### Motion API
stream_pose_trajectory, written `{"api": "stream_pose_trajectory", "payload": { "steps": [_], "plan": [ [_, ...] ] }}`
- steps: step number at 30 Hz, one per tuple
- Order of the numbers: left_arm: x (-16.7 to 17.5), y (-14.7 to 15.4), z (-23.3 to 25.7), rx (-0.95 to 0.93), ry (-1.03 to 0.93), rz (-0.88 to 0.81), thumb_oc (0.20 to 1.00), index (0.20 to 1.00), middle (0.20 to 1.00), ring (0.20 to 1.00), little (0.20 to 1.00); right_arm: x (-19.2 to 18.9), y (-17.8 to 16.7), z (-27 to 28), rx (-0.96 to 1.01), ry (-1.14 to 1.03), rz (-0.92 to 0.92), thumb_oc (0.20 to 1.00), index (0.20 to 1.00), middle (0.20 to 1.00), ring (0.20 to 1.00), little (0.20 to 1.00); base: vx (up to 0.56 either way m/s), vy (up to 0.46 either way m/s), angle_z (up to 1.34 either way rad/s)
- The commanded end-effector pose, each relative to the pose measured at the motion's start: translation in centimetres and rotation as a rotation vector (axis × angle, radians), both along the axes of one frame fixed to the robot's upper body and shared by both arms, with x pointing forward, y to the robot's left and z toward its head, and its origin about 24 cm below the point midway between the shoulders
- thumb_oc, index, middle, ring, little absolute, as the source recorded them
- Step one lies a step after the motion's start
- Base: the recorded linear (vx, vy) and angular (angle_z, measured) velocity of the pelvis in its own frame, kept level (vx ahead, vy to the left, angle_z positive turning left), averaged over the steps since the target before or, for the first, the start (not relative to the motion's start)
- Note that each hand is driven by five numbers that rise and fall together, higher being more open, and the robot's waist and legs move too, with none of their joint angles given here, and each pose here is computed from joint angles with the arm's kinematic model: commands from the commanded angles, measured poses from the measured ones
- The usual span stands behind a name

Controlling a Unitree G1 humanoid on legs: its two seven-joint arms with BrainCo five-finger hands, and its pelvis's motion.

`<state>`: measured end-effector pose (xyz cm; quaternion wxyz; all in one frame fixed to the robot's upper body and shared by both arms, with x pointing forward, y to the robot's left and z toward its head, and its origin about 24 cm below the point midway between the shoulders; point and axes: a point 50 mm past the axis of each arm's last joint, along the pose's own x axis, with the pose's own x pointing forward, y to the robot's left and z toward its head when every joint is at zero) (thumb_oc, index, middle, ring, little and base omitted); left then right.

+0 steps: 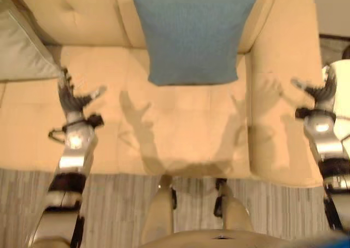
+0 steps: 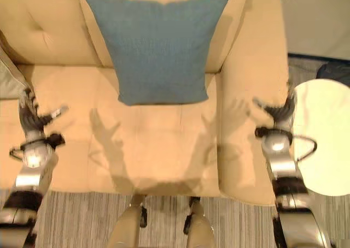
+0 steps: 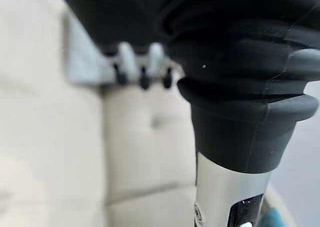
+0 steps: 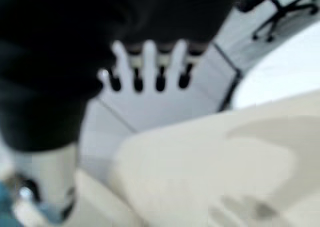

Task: Pick up all the scattered cushions and arrange them neatly on the sofa.

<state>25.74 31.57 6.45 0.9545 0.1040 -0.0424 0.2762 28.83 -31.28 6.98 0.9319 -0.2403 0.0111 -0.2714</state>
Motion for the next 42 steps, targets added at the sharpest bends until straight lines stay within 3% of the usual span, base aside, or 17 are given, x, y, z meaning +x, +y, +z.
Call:
{"api": "stream_pose_trajectory", "payload": {
  "steps": [1, 10, 16, 22, 27, 33, 42],
  "plan": [
    [0.2, 0.7, -1.1, 0.026, 0.076, -0.051, 1.000, 1.000, 1.000, 1.000, 1.000, -0.3, -0.7, -1.0, 0.003, 0.086, 0.099, 1.000, 1.000, 1.000, 1.000, 1.000, -0.01, -0.058, 0.06],
    [-10.1, -1.2, -14.9, -0.176, 0.710, -0.112, 1.000, 1.000, 1.000, 1.000, 1.000, -7.9, 1.0, -12.5, 0.130, 0.592, 0.205, 1.000, 1.000, 1.000, 1.000, 1.000, 0.01, -0.064, 0.00],
    [-14.7, -3.0, -19.3, -0.257, 0.989, -0.116, 1.000, 1.000, 1.000, 1.000, 1.000, -11.2, 2.0, -16.3, 0.191, 0.774, 0.192, 1.000, 1.000, 1.000, 1.000, 1.000, -0.05, -0.118, 0.04],
    [-16.9, -4.8, -21.1, -0.264, 1.152, -0.175, 1.000, 1.000, 1.000, 1.000, 1.000, -12.8, 2.2, -18.0, 0.191, 0.898, 0.165, 1.000, 1.000, 1.000, 1.000, 1.000, -0.20, -0.039, 0.24],
    [-17.0, -5.5, -21.4, -0.272, 1.165, -0.201, 1.000, 1.000, 1.000, 1.000, 1.000, -13.7, 1.7, -18.4, 0.193, 0.937, 0.124, 1.000, 1.000, 1.000, 1.000, 1.000, -0.12, 0.132, -0.18],
    [-14.4, -6.7, -20.9, -0.263, 1.075, -0.238, 1.000, 1.000, 1.000, 1.000, 1.000, -13.9, 2.1, -19.0, 0.193, 0.982, 0.101, 1.000, 1.000, 1.000, 1.000, 1.000, -0.26, 0.212, -0.02],
    [-13.7, -5.4, -20.4, -0.223, 1.067, -0.183, 1.000, 1.000, 1.000, 1.000, 1.000, -13.4, 3.2, -19.5, 0.168, 1.029, 0.132, 1.000, 1.000, 1.000, 1.000, 1.000, -0.28, 0.101, -0.27]
  ]
}}
